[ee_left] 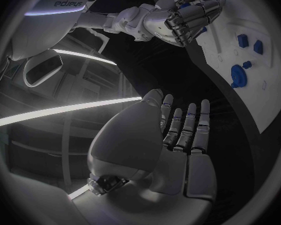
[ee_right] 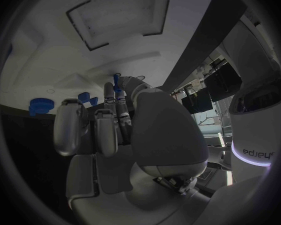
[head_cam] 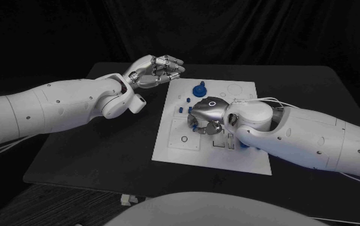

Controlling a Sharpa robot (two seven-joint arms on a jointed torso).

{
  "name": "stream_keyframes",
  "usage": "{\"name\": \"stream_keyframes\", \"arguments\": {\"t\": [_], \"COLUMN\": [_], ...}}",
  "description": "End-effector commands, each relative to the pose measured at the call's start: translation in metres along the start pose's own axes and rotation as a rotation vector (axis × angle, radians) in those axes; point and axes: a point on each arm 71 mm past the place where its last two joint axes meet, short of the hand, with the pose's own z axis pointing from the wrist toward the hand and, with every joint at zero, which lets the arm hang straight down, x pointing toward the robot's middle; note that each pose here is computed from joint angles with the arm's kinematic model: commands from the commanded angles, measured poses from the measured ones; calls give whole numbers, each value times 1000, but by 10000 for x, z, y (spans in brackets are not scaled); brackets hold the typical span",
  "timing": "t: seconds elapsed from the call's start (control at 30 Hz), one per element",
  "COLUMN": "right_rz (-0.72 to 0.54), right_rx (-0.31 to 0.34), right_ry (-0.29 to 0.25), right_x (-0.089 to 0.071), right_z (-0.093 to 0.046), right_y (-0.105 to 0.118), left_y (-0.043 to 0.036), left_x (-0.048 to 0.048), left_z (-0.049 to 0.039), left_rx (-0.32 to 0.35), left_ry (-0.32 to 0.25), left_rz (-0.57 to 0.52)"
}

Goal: Assemble the parts on the task board

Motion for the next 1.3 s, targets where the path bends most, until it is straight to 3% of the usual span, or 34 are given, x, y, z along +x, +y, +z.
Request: {"name": "stream_keyframes", "arguments": {"t": [0.03, 0.37, 1.3], "right_rz": [-7, -5, -3], "right_rx": [-8, -5, -9], "right_ry": [-7, 6, -20], "right_x": [5, 23, 19], "right_z": [3, -9, -22], "right_y": [24, 22, 19], "left_y": [-12, -3, 32], "left_x": [17, 14, 29], "left_z": [6, 4, 9], "left_rx": [20, 13, -9], "left_ry": [6, 8, 18], "left_rz": [-18, -19, -28]}}
